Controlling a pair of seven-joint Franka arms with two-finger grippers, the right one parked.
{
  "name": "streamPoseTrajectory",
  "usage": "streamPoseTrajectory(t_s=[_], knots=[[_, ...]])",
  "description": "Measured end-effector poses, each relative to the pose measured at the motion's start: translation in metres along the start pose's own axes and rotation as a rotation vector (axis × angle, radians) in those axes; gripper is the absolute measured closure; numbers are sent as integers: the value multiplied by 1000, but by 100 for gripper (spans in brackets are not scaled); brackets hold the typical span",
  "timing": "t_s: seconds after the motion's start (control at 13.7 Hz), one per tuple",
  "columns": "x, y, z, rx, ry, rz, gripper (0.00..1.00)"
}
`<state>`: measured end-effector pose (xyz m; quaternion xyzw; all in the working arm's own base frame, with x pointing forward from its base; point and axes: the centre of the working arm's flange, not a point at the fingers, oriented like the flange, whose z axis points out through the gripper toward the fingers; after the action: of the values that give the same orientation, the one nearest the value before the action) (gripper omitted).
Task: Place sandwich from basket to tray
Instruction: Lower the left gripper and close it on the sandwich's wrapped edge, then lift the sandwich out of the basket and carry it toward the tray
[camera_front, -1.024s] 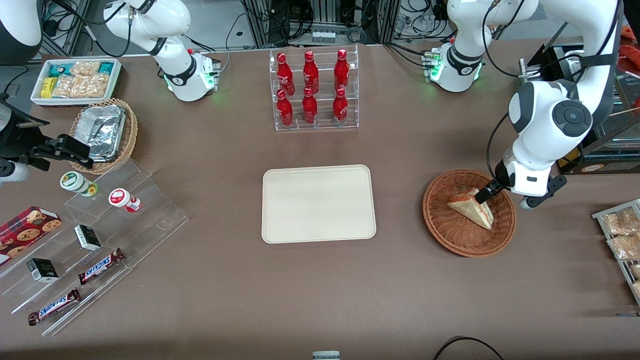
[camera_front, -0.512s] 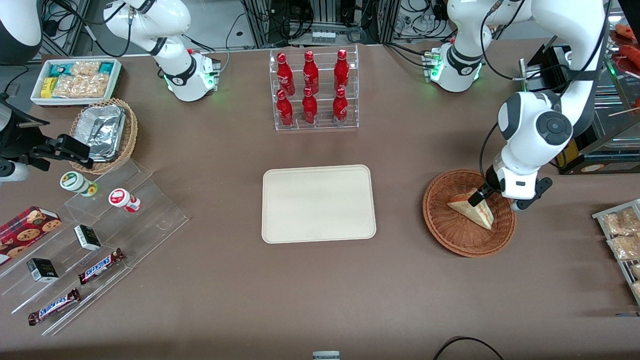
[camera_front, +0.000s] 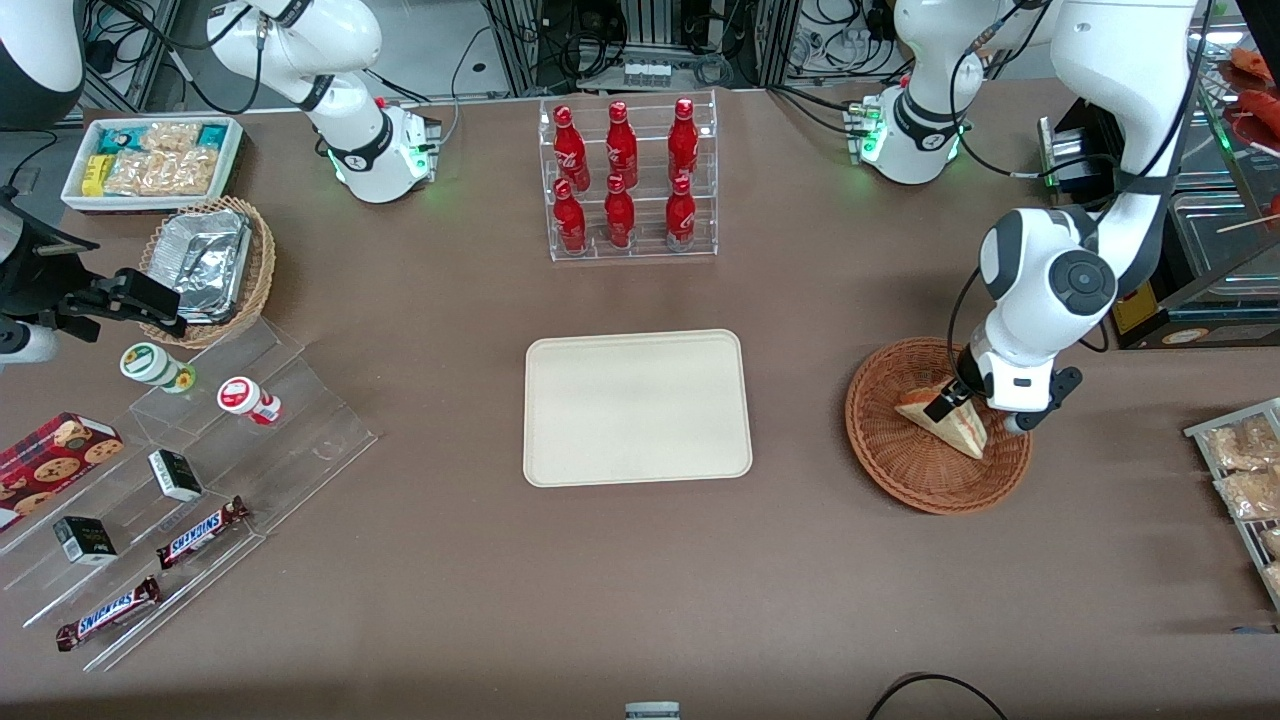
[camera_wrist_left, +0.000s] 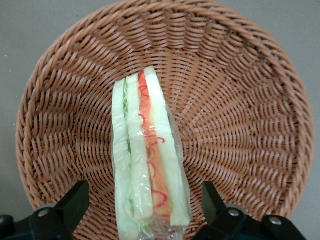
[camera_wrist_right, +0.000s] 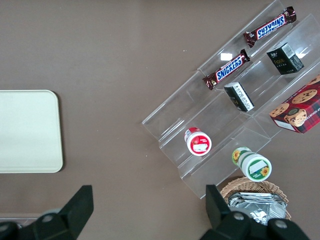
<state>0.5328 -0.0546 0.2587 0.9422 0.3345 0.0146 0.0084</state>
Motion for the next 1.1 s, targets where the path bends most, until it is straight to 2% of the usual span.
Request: streamPoseTrajectory(t_s=[0.15,0.22,0.44,0.59,0.8,1.1], knots=[[0,0,6,0,-1,-6,3],[0,0,7,-2,0,-14,10],[1,1,11,-7,4,-28,45],[1,1,11,-9,6,-30,63],[5,5,3,-14,12,-31,80],[11,25,-57,35,-30,-13,82]])
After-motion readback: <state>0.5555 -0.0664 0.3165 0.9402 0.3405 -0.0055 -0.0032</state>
